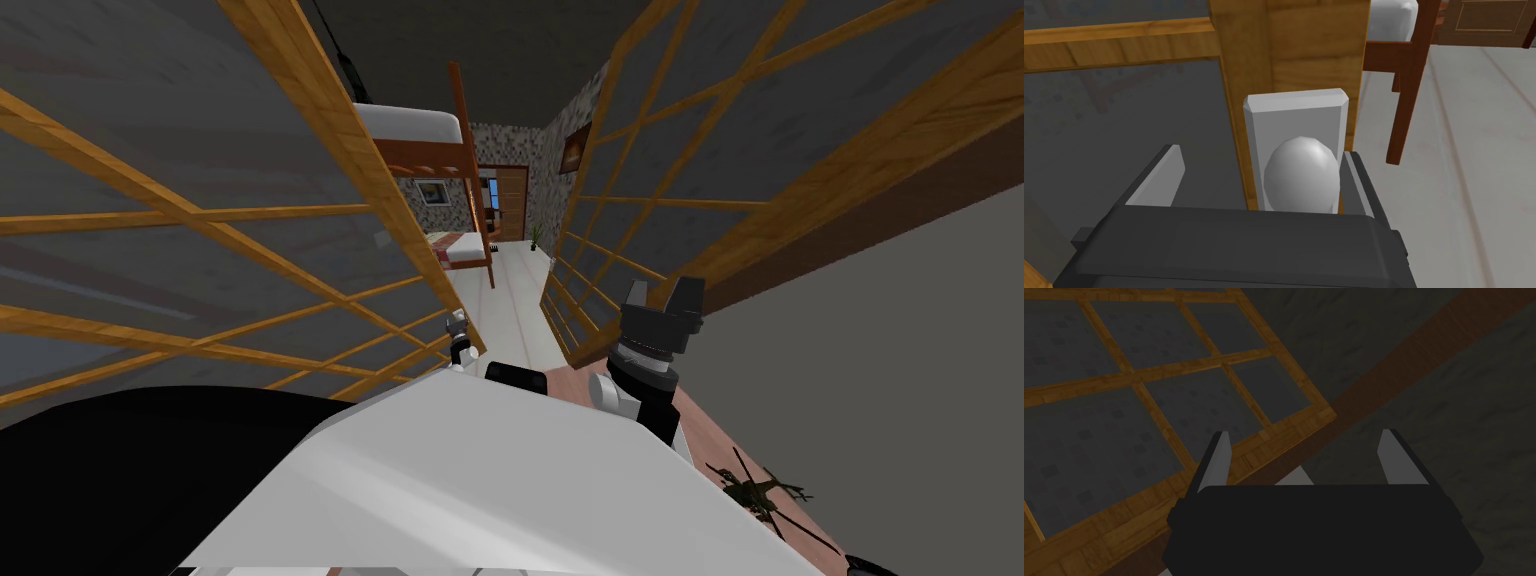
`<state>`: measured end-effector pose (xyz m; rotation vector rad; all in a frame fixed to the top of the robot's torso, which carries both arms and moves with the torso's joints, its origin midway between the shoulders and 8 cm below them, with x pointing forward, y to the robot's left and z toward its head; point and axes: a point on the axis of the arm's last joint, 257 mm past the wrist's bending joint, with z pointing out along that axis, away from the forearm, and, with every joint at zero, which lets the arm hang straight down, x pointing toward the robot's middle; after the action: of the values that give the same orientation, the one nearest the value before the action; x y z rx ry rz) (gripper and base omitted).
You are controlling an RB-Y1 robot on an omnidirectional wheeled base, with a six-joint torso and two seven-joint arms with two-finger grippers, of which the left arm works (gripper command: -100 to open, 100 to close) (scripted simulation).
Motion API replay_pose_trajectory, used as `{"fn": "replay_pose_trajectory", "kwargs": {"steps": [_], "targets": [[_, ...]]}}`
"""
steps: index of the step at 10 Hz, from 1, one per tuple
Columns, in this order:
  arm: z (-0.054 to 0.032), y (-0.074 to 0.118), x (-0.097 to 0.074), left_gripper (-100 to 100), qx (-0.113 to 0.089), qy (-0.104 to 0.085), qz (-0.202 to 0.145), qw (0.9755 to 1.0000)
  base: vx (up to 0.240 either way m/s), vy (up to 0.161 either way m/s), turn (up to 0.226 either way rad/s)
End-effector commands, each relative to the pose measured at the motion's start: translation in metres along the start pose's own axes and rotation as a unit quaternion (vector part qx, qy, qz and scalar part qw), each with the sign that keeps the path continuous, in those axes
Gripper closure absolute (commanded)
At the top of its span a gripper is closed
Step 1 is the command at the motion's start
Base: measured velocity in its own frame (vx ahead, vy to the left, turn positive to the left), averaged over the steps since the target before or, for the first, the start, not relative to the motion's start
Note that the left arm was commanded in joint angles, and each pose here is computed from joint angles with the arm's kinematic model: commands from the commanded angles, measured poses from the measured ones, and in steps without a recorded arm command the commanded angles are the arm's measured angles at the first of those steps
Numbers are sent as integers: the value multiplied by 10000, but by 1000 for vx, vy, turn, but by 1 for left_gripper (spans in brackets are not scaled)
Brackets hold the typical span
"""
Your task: Push the door open
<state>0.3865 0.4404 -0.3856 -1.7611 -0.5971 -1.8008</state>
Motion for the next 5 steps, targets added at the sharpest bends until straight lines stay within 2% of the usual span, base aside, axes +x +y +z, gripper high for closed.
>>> {"fn": "replay_pose_trajectory", "kwargs": {"steps": [1, 3, 5], "targets": [[39, -109, 24, 100, 159, 39, 4, 9999, 159, 23, 133], [19, -86, -8, 100, 232, -25, -69, 9997, 182, 38, 119], [-25, -37, -54, 100, 302, -112, -165, 9993, 230, -9, 179]]}}
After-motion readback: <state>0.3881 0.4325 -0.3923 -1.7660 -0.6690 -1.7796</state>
